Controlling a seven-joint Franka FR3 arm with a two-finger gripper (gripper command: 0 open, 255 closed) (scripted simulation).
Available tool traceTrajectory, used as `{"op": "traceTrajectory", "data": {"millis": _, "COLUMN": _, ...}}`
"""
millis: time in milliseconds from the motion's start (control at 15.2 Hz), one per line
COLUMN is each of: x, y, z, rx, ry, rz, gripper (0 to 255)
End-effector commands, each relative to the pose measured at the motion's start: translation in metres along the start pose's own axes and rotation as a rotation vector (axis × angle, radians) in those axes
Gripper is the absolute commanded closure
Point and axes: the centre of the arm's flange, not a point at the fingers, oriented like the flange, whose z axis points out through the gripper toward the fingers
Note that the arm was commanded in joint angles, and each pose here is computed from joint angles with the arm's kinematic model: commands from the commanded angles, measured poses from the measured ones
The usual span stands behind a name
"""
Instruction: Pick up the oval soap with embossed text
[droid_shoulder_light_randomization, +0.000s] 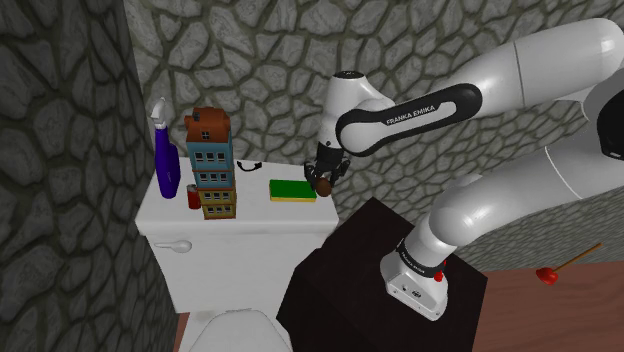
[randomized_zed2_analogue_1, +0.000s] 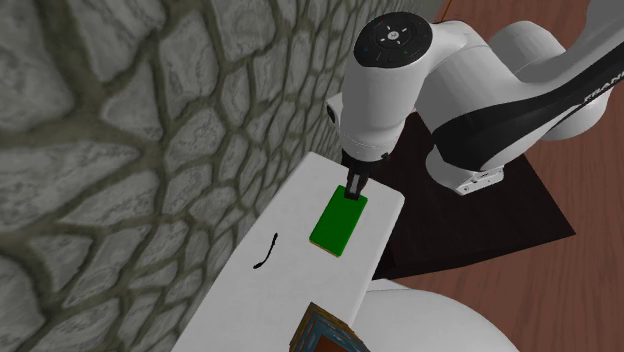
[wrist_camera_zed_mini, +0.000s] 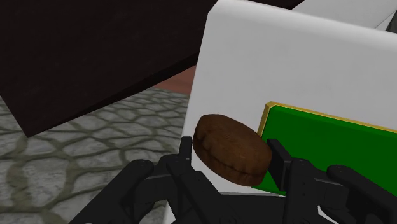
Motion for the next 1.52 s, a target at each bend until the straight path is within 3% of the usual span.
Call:
{"op": "traceTrajectory", "data": {"millis": 0, "x": 0.000, "y": 0.000, "z": 0.000, "rx": 0.000, "ry": -0.001, "rz": 0.000, "gripper": 255}}
{"op": "traceTrajectory", "data": {"millis": 330, "x": 0.000, "y": 0.000, "z": 0.000, "rx": 0.000, "ry": -0.001, "rz": 0.000, "gripper": 255}}
{"op": "traceTrajectory", "data": {"millis": 1452, "x": -0.003, "y": 0.007, "z": -0.079, "rx": 0.000, "ry": -0.001, "rz": 0.000, "gripper": 255}}
